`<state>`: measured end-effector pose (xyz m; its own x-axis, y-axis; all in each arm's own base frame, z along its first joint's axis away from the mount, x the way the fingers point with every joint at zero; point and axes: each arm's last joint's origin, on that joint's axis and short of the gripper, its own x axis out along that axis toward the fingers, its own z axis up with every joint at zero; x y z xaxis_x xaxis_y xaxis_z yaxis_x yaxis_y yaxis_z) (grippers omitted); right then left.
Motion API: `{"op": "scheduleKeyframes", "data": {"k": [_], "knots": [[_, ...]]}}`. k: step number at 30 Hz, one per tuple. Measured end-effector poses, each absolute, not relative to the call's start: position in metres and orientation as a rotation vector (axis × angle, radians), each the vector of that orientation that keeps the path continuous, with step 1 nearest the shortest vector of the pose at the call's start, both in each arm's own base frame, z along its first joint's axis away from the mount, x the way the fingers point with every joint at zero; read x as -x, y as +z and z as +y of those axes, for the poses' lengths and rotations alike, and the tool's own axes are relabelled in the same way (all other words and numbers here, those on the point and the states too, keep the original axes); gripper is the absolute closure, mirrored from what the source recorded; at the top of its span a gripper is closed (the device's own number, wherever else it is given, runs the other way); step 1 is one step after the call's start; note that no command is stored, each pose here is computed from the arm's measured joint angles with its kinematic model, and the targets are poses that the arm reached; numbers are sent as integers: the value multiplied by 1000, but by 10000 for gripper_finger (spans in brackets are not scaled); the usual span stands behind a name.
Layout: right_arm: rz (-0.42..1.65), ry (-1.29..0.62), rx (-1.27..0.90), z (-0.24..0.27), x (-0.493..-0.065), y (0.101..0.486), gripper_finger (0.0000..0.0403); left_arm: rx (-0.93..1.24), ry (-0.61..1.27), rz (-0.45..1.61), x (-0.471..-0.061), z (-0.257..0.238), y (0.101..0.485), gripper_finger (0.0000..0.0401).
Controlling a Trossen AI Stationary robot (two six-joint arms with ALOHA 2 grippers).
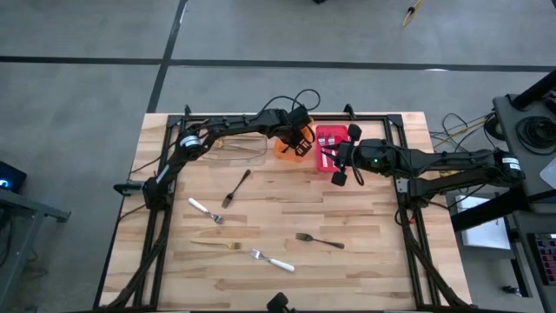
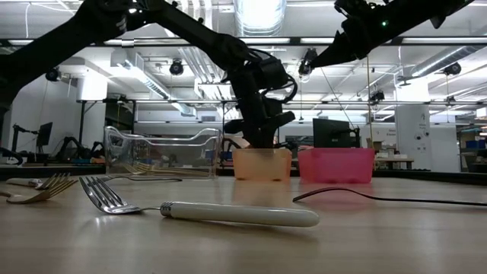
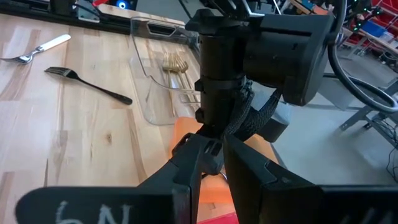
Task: Sort silverware by color (type)
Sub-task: Put the black fork into the orange bin
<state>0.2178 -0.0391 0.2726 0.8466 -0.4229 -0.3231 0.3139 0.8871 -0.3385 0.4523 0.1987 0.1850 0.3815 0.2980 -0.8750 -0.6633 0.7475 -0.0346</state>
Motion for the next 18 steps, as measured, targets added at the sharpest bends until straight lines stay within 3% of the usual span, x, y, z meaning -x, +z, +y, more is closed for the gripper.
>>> {"op": "scheduleKeyframes", "data": {"k": [18], "knots": [[403, -394, 280, -39, -218, 272, 344, 404, 658, 1010, -453, 196, 183, 363]]}}
